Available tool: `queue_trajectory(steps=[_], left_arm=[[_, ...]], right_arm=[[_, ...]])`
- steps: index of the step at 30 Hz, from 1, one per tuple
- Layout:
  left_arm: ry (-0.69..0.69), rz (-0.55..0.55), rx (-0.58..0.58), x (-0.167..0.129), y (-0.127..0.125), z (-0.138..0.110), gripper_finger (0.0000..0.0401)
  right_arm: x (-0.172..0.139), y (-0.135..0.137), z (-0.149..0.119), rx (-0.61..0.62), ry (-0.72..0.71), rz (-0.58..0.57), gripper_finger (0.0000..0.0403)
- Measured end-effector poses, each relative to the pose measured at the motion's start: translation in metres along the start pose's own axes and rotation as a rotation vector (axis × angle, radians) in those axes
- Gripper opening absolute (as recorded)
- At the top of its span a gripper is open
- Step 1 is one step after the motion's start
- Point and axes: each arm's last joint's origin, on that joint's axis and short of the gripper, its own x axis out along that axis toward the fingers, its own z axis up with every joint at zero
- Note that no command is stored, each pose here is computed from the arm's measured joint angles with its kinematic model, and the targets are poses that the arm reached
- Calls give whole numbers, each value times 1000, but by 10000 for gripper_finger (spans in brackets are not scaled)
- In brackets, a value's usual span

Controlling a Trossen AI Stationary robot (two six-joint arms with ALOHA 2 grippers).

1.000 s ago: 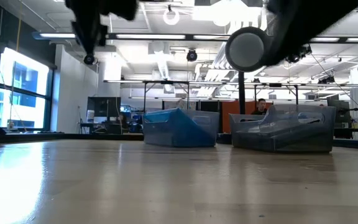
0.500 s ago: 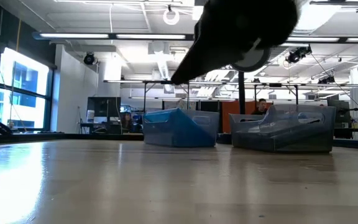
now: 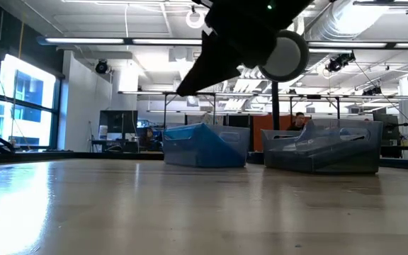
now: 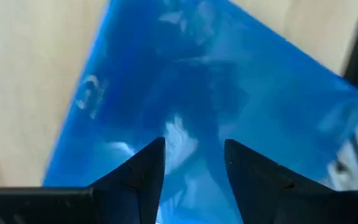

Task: Pick & place jewel cases by type
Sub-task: Put the left blue CD case into the left black bin

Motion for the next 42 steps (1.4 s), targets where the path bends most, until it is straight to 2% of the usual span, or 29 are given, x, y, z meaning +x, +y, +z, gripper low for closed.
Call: queue_trajectory(steps=[2,7,11,13,15,18,20,25,28,30,36,40,42], left_arm=[[-26,39,30,5,1,1,163],[-108,144,238,9,7,12,163],[-222,307,328,6,25,34,163],[-270,405,338,3,39,49,163],[-308,495,304,-1,56,65,163],[-338,567,176,-8,84,87,163],[-321,537,70,-12,101,99,163],[-341,380,-193,-31,127,124,163],[-349,366,-306,-49,137,133,163],[-330,384,-312,-62,143,137,163],[-130,516,-273,-108,146,120,163],[-114,554,-229,-125,135,101,163],[-148,535,-224,-128,129,91,163]], right_arm=[[1,-2,2,-14,-17,-5,153],[2,-5,6,-42,-54,-6,153],[2,-4,9,-94,-80,5,153],[2,-4,10,-104,-95,17,153],[2,-3,11,-101,-109,59,153],[1,-1,12,-68,-119,125,153],[1,0,10,-19,-100,143,153],[2,1,-1,50,16,152,153],[3,-1,-8,131,100,202,153],[4,-3,-9,165,119,207,153],[5,-6,-7,227,103,195,153],[10,-1,-5,257,64,204,153],[15,3,-5,272,39,216,153]])
